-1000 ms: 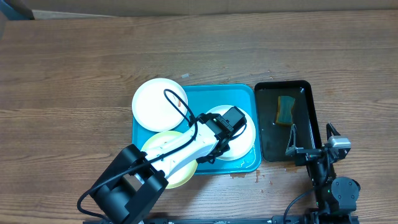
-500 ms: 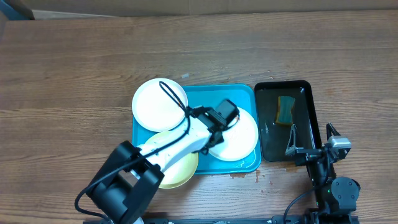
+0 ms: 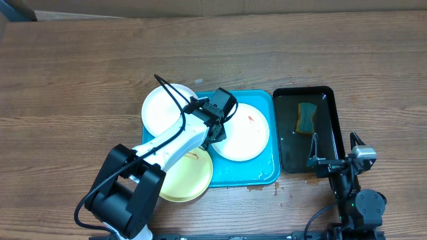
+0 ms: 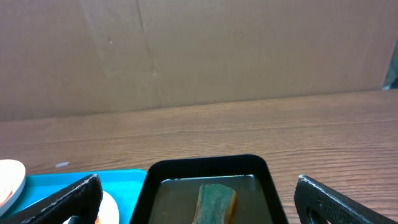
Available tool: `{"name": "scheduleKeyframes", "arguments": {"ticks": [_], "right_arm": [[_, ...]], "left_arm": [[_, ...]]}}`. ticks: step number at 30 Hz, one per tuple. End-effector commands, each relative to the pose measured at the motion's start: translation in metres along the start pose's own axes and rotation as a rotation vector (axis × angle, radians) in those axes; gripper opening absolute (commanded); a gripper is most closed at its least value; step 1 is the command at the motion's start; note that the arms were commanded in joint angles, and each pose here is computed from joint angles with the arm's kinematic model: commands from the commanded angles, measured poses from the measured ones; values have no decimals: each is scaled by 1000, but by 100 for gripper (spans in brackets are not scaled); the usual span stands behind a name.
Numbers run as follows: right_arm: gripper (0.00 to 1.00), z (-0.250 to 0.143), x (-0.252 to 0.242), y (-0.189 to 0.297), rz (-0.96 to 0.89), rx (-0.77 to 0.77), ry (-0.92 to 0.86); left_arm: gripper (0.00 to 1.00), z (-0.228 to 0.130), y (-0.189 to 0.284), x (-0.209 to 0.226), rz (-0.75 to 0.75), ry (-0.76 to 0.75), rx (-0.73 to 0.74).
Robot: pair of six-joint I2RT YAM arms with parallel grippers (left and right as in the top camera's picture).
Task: Clean dirty plates on tray and stack at the side
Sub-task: 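Grasp the rim of the right white plate with the left gripper, then reach the right gripper into the black tray toward the sponge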
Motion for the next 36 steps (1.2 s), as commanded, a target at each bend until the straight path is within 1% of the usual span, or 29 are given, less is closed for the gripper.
{"name": "scheduleKeyframes", "arguments": {"ticks": [1, 3, 5, 8, 12, 14, 15, 18, 19, 20, 22, 24, 25, 26, 27, 28, 31, 34, 36], "right_arm": [[100, -3, 0, 0, -2, -1, 6], [100, -3, 0, 0, -2, -1, 6], [100, -3, 0, 0, -2, -1, 6], [100, -3, 0, 0, -2, -1, 6], [100, 2, 0, 0, 5, -29, 7], [100, 1, 2, 0, 17, -19, 8], [100, -1, 0, 0, 8, -10, 7], [100, -3, 0, 0, 8, 1, 4], [100, -3, 0, 0, 8, 1, -12], [100, 1, 1, 0, 13, -19, -59], [100, 13, 4, 1, 37, -66, -125], [100, 38, 7, 7, 63, -127, -148], [100, 54, 8, 11, 57, -165, -145], [100, 82, 5, 19, 11, -214, -147], [100, 94, 3, 22, -19, -209, -150], [100, 103, 2, 24, -37, -188, -152], [100, 126, 3, 17, -66, -26, -159], [100, 150, 3, -1, -90, 137, -163], [100, 170, 3, -17, -109, 269, -167]], "left_arm": [[39, 5, 5, -8, -43, -160, 10], [42, 4, 6, -12, -74, -182, 28], [43, 4, 6, -12, -73, -182, 30], [39, 2, 6, -12, -77, -182, 46], [38, 2, 6, -13, -82, -168, 42], [34, 2, 6, -13, -82, -168, 44], [34, 1, 6, -12, -80, -169, 49], [35, 1, 6, -12, -76, -170, 53], [38, 1, 6, -12, -76, -170, 53], [41, 1, 6, -12, -77, -170, 51], [41, 1, 6, -12, -79, -169, 49], [36, 1, 6, -11, -75, -170, 54], [36, 0, 6, -11, -73, -171, 56], [36, 0, 6, -10, -70, -171, 58], [37, 0, 6, -10, -70, -171, 58], [37, 0, 6, -11, -72, -170, 56], [37, 1, 6, -12, -78, -169, 51], [32, 1, 6, -12, -77, -169, 51], [31, 1, 6, -12, -78, -169, 51]]}}
Point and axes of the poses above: each gripper's point midway between its finger pads, its own y axis back along the fingers, its own x axis along the line the jaws close on, z = x × y, the point moved 7 cm from there along y, back along the fingers, and after that the axes turned 3 degrees about y, right-handed, at the moved point
